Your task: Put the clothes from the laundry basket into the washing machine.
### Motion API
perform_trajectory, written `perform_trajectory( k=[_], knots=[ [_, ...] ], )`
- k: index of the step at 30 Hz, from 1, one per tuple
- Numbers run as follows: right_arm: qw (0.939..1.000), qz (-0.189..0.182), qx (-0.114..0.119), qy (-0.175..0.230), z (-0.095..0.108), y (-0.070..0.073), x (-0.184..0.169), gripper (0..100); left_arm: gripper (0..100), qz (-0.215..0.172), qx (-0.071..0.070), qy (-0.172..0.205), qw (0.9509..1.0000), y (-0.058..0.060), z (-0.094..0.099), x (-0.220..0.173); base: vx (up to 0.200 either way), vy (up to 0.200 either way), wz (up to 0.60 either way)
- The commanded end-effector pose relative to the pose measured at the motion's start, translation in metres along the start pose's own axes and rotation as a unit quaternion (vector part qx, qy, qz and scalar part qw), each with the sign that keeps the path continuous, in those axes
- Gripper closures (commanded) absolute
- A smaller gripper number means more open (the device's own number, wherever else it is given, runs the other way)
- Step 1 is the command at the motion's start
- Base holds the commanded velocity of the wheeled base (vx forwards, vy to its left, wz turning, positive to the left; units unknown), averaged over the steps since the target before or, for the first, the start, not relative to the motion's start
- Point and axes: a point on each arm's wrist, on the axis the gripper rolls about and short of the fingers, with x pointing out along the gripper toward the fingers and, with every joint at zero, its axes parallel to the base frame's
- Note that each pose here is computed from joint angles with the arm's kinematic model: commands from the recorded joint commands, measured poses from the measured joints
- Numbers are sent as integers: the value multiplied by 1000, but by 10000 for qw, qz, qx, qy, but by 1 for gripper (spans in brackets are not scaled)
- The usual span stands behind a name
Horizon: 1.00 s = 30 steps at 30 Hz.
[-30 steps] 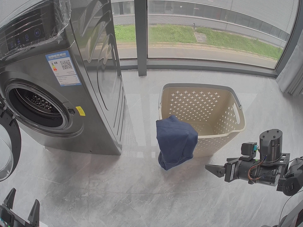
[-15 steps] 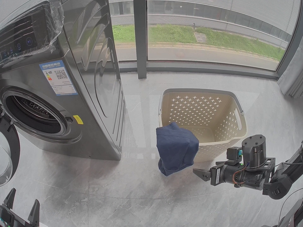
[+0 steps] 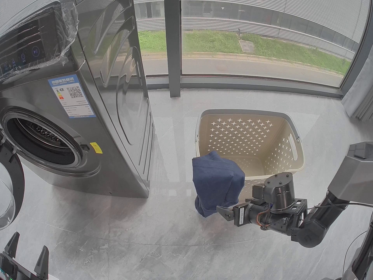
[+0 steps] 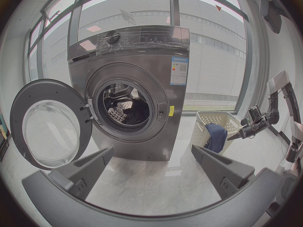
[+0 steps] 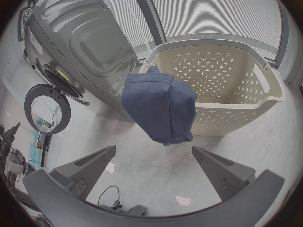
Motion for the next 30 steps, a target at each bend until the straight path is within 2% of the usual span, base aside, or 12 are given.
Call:
perform_trajectory(
  k=[1,10,22,23,30],
  knots=[
    [10000,-61,14,11,-5,-1,31,0,0,6,-10,30,10000,0,-5,0,0,0,0],
    [9994,-194,139,-266,9,-11,53,0,0,6,-10,30,10000,0,-5,0,0,0,0],
    [9984,-210,179,-498,20,-14,72,0,0,14,-10,23,10000,0,-5,0,0,0,0],
    [9982,-199,182,-534,21,-13,72,100,0,21,-18,22,10000,0,-5,0,0,0,0],
    [9979,-109,178,-614,27,-7,63,100,0,52,-18,22,10000,0,-5,0,0,0,0]
  ],
)
